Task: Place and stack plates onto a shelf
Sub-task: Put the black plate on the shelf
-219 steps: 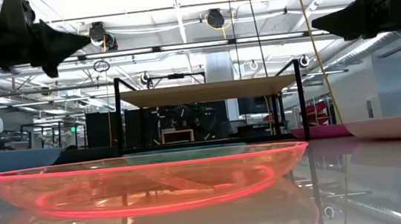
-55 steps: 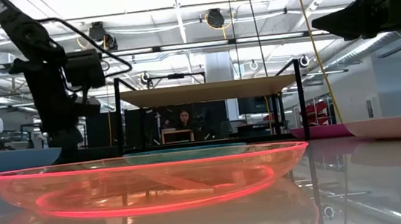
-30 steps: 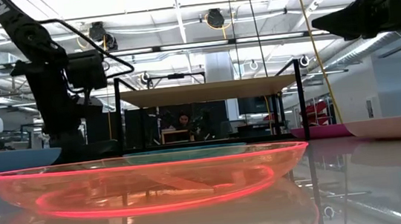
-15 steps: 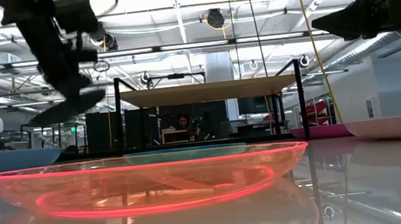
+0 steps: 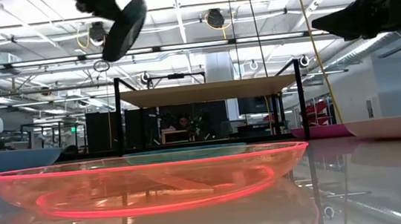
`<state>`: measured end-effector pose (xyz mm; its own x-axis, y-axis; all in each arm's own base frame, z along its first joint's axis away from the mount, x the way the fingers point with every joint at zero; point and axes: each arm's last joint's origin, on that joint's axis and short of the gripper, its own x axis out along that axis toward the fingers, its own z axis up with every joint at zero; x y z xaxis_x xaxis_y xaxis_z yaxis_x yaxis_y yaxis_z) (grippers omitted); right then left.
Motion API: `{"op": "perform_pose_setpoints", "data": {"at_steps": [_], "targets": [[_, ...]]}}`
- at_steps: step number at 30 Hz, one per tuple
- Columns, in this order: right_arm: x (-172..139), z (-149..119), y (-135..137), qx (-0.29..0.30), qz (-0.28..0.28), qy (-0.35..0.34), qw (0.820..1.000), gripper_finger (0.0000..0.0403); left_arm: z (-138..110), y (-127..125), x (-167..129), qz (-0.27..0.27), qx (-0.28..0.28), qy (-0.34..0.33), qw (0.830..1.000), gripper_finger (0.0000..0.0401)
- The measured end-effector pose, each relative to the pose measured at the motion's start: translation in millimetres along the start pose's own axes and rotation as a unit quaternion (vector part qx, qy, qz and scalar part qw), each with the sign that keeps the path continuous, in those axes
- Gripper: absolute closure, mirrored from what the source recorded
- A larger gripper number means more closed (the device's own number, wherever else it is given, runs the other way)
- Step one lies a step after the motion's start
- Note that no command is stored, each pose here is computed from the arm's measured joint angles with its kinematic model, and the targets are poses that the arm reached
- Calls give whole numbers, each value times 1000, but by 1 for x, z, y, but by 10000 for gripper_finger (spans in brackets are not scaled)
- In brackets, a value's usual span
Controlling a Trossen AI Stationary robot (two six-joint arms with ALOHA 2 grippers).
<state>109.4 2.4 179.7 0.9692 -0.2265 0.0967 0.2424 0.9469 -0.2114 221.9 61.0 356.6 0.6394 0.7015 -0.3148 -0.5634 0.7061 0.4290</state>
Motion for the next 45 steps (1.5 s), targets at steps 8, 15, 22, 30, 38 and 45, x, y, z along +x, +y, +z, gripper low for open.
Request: {"op": "perform_pose_setpoints", "data": {"at_steps": [8, 15, 22, 30, 38, 45], "targets": [[0, 0, 0, -1, 0, 2, 1000, 353, 8, -46, 42, -55, 122, 51, 990, 385], [0, 0, 0, -1, 1, 2, 1000, 353, -15, -78, 75, -83, 199, 125, 968, 384], [0, 0, 0, -1, 1, 2, 1000, 353, -26, -84, 86, -90, 226, 159, 957, 384], [0, -1, 0, -1, 1, 3, 1000, 353, -32, -77, 89, -85, 205, 185, 957, 384], [0, 0, 0, -1, 1, 2, 1000, 353, -33, -78, 88, -92, 199, 190, 957, 384], [0, 0, 0, -1, 1, 2, 1000, 353, -33, -78, 88, -93, 192, 190, 958, 384]]}}
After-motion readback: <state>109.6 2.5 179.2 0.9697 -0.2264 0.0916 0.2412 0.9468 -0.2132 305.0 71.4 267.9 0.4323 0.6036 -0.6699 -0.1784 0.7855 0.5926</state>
